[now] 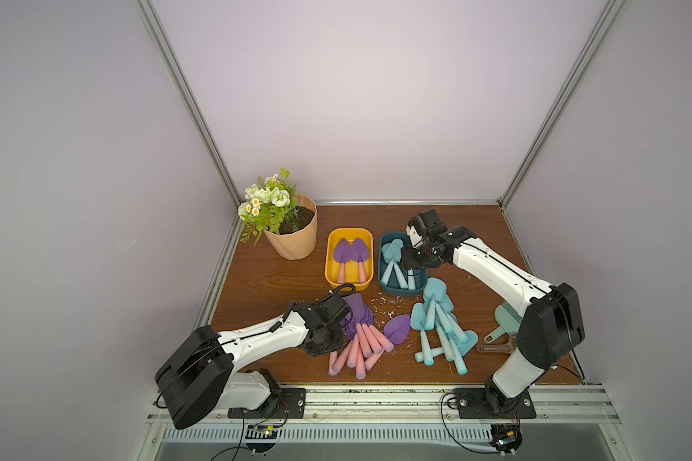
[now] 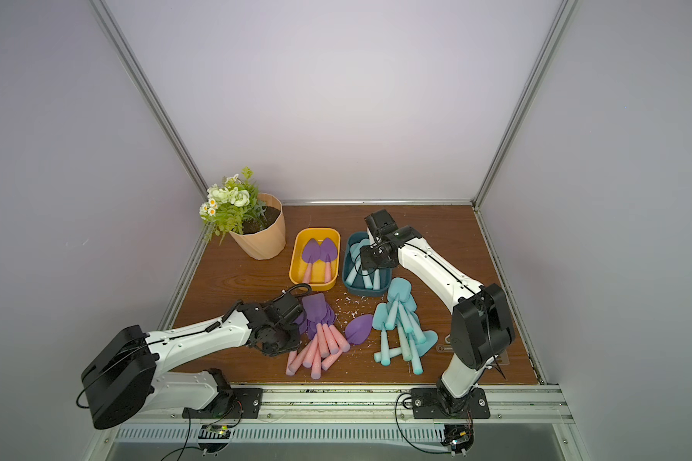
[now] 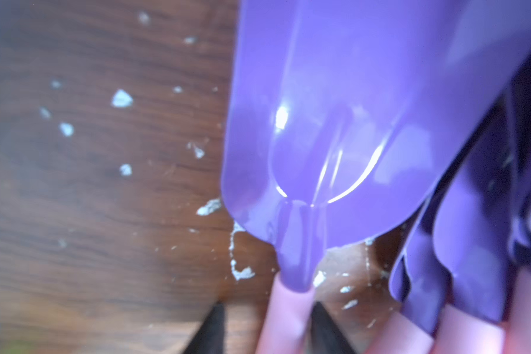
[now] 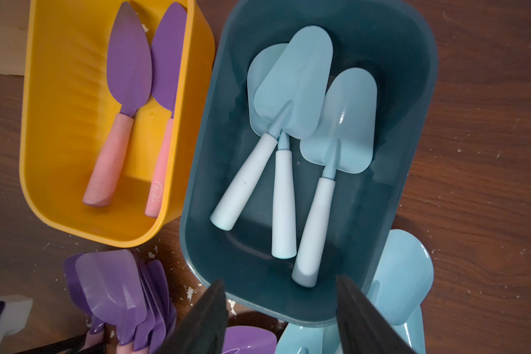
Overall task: Sort the small shovels by color and place them into the storage box
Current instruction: Pick up the shovel from the center of the board.
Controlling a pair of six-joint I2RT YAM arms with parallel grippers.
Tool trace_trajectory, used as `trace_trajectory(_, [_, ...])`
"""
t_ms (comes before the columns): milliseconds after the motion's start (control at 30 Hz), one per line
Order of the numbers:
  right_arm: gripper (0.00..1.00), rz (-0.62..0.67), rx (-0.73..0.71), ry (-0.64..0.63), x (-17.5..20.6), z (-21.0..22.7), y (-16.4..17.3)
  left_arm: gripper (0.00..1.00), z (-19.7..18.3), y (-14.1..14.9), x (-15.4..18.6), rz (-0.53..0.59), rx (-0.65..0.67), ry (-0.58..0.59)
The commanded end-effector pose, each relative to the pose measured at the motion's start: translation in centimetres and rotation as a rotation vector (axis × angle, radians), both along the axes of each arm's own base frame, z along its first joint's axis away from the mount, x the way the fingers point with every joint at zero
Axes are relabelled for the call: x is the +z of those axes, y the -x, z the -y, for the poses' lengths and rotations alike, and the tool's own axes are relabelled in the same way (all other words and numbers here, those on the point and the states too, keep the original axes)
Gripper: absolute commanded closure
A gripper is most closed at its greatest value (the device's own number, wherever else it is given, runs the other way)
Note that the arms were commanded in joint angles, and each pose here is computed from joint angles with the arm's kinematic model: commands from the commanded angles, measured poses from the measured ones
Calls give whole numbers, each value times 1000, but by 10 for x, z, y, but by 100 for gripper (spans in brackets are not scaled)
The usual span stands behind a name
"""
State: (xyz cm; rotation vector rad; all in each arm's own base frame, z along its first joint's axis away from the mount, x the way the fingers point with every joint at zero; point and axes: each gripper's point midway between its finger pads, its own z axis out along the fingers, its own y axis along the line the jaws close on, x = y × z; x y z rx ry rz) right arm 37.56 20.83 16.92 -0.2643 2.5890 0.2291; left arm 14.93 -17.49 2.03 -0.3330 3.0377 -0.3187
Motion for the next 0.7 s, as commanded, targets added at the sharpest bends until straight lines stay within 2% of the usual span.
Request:
trace_trajectory(0, [39,20,12,-28,12,-2,0,75,-2,7,-9,-28,3,-20])
trace_trajectory(67, [39,21,10,-23,13,-1,0,93,-2,4,-7,-13,6,-20])
trace_trajectory(100, [39,23,9,-22,14,-1,0,98,-3,3,-5,-6,11,-22])
trace_trajectory(233, [39,27,-2,-5,13,3,-1,99,-17,-6,11,53,56,-86])
trace_trajectory(400, [39,37,-12,4,16,4,-5,99,-29,-28,51,174,82,-162])
trace_trajectory(533, [39,46,-24,3,20,3,-11,99,-14,-68,95,306,47,-147])
trace_trajectory(667, [39,50,-43,0,24,3,-15,99,-10,-119,129,372,-16,-147])
